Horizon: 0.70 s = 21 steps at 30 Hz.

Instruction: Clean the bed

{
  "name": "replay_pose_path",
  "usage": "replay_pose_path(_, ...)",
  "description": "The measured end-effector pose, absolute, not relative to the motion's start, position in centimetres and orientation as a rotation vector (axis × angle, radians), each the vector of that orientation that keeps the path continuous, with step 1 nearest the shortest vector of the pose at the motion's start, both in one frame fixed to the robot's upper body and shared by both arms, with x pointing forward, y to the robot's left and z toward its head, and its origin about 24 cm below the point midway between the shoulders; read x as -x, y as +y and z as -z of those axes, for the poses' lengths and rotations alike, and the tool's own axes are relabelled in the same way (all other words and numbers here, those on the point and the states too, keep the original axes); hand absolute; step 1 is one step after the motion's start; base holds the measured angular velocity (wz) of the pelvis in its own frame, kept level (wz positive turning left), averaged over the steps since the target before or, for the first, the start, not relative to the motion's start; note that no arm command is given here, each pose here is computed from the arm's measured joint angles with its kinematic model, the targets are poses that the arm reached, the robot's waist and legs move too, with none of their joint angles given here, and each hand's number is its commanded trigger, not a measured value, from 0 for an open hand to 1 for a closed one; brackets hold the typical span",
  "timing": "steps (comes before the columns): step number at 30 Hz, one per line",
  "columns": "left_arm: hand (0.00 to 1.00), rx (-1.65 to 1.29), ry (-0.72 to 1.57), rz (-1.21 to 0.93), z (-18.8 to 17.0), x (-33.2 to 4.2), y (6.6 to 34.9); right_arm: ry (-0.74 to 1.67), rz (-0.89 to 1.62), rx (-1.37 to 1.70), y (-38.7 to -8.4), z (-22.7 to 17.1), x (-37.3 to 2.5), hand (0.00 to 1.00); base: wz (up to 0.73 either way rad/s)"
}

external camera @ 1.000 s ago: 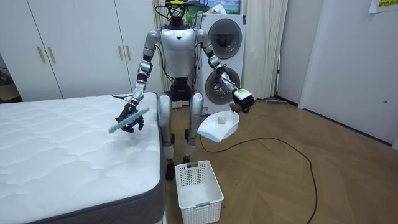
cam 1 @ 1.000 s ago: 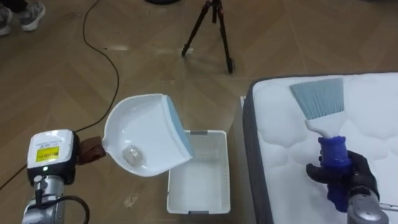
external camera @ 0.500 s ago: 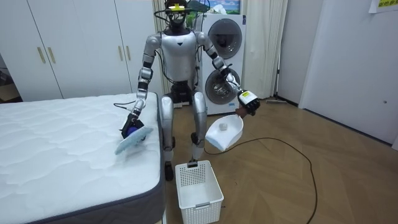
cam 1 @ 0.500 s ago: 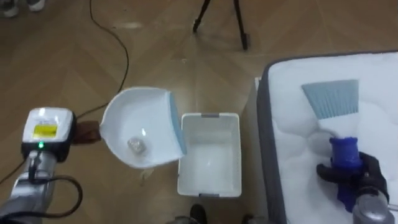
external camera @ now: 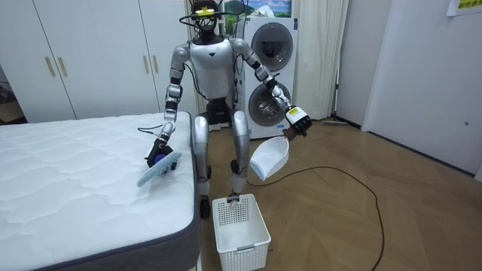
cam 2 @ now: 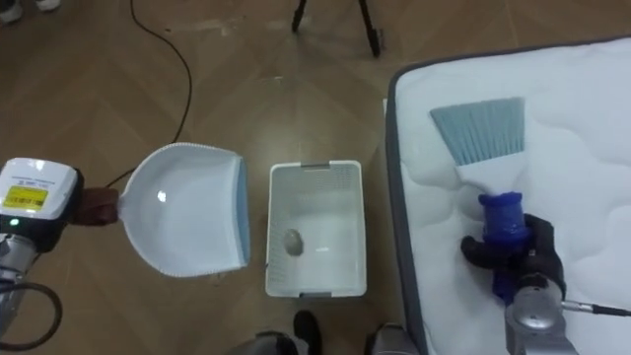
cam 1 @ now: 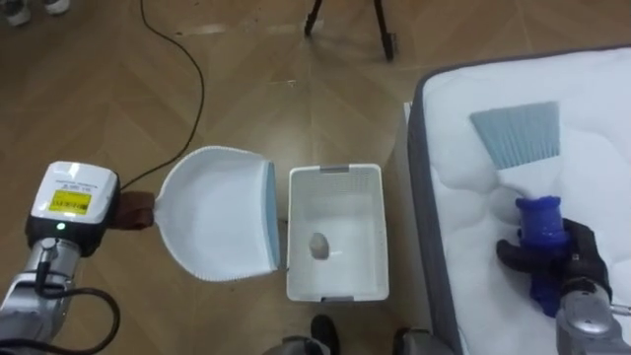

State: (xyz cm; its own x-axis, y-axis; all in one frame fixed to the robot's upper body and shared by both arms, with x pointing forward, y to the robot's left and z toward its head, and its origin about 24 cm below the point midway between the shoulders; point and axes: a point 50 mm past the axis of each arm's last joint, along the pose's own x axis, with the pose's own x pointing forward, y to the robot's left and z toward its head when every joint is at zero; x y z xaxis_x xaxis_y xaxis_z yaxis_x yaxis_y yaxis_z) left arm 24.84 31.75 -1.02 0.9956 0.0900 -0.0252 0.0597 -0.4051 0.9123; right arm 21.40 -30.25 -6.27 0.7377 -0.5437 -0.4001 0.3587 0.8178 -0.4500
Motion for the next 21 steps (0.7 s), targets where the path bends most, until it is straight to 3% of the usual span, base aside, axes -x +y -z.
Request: replay_pose_path(21,1.00,-2.036,0.033,0.000,0.99,-25.09,31.06,0.548,0.503,0.348,-30.01,6.38,-21.34,0.00,0.00)
